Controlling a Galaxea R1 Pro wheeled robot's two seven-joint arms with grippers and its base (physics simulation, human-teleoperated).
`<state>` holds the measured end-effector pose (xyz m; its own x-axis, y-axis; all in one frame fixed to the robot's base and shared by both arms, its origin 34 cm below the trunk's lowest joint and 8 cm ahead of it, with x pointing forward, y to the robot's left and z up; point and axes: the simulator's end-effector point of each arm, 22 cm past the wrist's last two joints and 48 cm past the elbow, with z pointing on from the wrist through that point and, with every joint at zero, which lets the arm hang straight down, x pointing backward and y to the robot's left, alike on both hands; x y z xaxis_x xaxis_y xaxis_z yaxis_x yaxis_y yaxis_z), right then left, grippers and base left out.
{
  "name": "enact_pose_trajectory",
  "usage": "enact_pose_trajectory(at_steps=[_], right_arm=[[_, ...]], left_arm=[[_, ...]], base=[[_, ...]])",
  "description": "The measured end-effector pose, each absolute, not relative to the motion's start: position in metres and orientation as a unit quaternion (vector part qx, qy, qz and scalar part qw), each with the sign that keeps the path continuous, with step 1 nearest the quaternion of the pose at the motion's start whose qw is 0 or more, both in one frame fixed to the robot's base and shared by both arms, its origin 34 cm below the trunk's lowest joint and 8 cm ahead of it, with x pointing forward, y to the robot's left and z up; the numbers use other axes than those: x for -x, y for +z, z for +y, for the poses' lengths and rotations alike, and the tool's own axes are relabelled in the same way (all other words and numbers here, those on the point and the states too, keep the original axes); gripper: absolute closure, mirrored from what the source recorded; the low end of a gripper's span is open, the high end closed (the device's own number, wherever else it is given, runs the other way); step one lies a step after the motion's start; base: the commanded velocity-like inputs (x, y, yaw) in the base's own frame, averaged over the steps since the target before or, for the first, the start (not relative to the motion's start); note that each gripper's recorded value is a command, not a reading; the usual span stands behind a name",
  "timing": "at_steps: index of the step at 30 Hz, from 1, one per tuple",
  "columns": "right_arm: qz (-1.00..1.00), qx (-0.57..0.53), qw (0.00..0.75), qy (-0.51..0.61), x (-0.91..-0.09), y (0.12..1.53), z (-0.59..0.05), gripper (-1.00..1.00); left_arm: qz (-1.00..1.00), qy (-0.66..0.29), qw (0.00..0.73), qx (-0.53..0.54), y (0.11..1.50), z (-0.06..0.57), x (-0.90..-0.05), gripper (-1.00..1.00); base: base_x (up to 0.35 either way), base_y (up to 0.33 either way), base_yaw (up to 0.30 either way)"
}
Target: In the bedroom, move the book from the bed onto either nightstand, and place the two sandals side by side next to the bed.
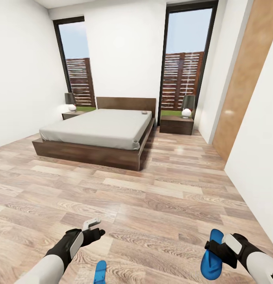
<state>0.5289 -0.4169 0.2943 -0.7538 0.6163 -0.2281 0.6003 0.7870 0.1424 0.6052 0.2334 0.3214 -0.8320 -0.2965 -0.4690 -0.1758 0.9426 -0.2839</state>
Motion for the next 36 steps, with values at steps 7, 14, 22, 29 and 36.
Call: enact_pose_trajectory(at_steps=[7,14,22,29,36], right_arm=[[0.937,-0.326,0.123,0.027,-0.523,0.280,-0.417,1.00],[0.938,-0.327,0.110,0.024,-0.517,0.267,-0.416,1.00],[0.940,-0.328,0.095,0.019,-0.509,0.252,-0.416,1.00],[0.941,-0.328,0.083,0.014,-0.502,0.239,-0.416,1.00],[0.942,-0.329,0.070,0.010,-0.494,0.226,-0.415,1.00]], left_arm=[[0.953,-0.113,0.251,0.124,0.306,0.233,-0.600,-1.00],[0.957,-0.108,0.237,0.125,0.289,0.236,-0.593,-1.00],[0.961,-0.107,0.223,0.126,0.272,0.236,-0.586,-1.00],[0.964,-0.106,0.209,0.127,0.257,0.235,-0.579,-1.00],[0.967,-0.105,0.195,0.129,0.242,0.236,-0.572,-1.00]], base=[[0.000,0.000,0.000],[0.000,0.000,0.000],[0.000,0.000,0.000],[0.000,0.000,0.000],[0.000,0.000,0.000]])
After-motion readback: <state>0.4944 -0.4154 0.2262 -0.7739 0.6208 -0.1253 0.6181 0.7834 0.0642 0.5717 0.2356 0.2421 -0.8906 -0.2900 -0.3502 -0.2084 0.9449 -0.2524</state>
